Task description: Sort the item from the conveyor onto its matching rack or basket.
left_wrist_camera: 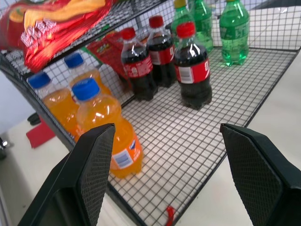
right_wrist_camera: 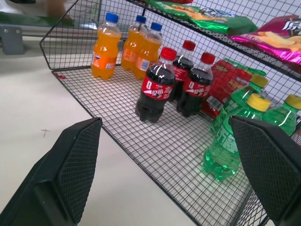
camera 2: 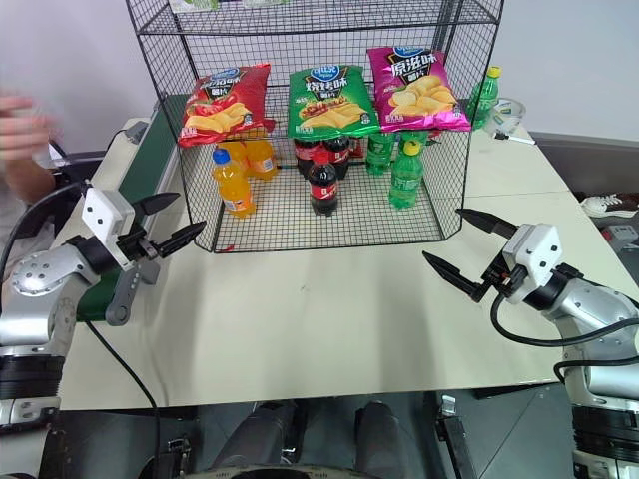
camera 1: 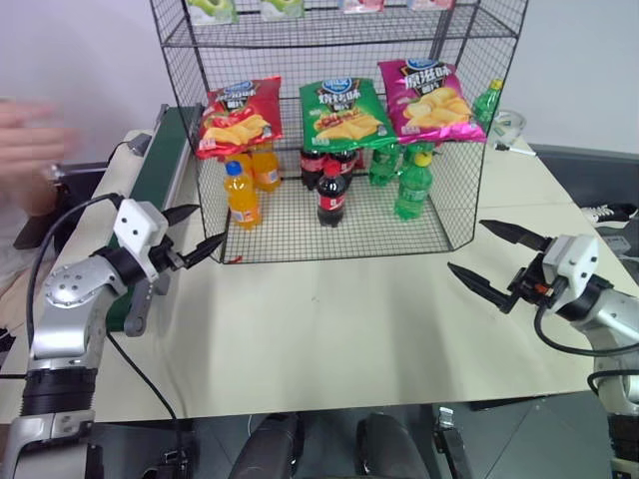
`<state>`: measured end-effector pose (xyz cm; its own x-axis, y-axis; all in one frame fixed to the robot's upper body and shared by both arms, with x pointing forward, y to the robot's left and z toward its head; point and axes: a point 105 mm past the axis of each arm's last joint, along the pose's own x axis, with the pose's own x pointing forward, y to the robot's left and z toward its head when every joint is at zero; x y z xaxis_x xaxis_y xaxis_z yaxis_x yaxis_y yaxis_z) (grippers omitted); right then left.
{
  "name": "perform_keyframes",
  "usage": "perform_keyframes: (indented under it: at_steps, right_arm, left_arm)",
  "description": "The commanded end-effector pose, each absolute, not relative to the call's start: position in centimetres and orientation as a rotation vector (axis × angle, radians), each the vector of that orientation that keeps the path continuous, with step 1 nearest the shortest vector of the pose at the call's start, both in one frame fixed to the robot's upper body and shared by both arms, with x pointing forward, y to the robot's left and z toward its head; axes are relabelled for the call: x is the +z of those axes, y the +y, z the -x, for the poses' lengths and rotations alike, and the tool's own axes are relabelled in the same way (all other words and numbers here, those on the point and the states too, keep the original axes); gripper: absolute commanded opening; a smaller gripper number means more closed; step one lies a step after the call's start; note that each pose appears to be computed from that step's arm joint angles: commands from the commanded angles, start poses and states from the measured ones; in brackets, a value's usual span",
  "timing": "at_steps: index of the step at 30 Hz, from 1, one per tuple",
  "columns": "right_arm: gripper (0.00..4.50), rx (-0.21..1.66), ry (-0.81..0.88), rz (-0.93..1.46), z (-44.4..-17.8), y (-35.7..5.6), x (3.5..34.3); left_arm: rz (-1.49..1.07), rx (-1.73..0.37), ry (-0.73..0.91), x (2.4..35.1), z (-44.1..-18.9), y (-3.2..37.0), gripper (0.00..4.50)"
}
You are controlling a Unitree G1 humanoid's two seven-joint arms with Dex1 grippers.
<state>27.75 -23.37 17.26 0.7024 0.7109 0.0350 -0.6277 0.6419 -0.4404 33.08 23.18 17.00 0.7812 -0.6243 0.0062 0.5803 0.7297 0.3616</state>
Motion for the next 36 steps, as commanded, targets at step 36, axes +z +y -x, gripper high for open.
perform_keyframes:
  at_steps: [36]
  right_arm:
    - [4.5, 0.801, -0.231, 0.437, -28.2, -23.2, 18.1]
  left_arm:
    - [-0.258, -0.641, -0.161, 17.5, -29.9, 24.3, 3.73]
